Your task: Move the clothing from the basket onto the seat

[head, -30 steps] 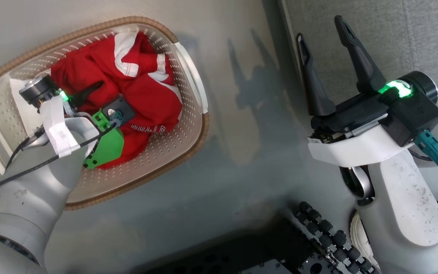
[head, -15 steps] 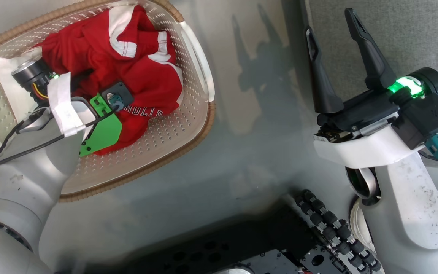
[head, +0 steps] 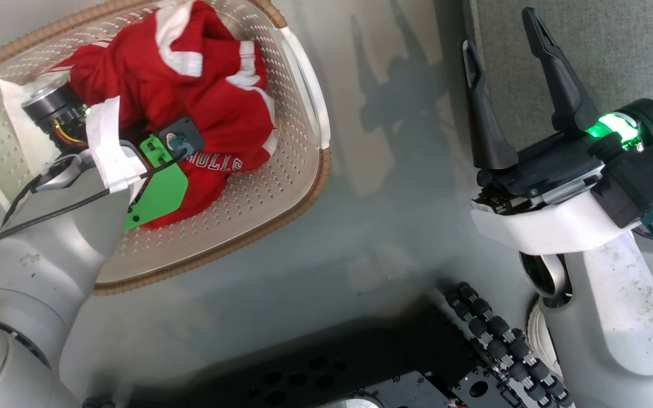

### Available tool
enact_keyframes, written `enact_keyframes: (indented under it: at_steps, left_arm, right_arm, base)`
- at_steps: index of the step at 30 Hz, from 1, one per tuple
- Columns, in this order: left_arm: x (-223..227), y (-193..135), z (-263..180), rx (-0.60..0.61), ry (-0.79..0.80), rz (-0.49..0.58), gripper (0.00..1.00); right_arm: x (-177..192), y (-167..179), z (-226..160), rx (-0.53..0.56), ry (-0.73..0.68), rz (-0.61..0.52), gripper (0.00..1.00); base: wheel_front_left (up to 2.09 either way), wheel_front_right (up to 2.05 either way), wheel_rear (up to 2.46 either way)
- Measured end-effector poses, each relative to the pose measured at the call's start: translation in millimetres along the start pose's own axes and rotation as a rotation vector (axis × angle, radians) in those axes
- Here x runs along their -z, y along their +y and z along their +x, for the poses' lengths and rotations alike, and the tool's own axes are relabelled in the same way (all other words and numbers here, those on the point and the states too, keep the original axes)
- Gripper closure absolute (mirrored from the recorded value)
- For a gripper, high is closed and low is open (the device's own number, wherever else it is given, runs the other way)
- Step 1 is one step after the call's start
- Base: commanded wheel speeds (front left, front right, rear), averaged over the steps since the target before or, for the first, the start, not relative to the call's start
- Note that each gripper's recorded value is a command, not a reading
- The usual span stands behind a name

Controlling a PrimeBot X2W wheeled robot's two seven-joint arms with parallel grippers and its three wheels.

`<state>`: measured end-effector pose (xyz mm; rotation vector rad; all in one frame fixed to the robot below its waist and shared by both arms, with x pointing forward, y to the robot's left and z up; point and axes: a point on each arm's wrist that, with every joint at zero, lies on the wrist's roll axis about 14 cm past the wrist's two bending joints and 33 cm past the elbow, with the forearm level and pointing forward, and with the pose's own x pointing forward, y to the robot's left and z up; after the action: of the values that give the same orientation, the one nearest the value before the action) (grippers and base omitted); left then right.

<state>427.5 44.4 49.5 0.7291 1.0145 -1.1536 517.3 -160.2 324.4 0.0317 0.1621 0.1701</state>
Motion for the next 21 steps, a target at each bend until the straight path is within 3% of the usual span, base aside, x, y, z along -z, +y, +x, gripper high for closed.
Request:
enact_keyframes:
  at_steps: [9,21]
  left_arm:
    - [-49.0,5.9,-22.8,-0.032,-0.18,-0.059,1.0]
    - [-105.5,-9.9,-88.1,-0.071,-0.392,-0.163,1.0]
  right_arm:
    - [-22.1,4.4,1.8,-0.009,-0.047,-0.008,0.0]
    - [-60.6,20.6,-11.2,-0.036,-0.096,-0.031,0.0]
  base:
    - [0.0,0.0,0.0]
    - [0.0,0.0,0.0]
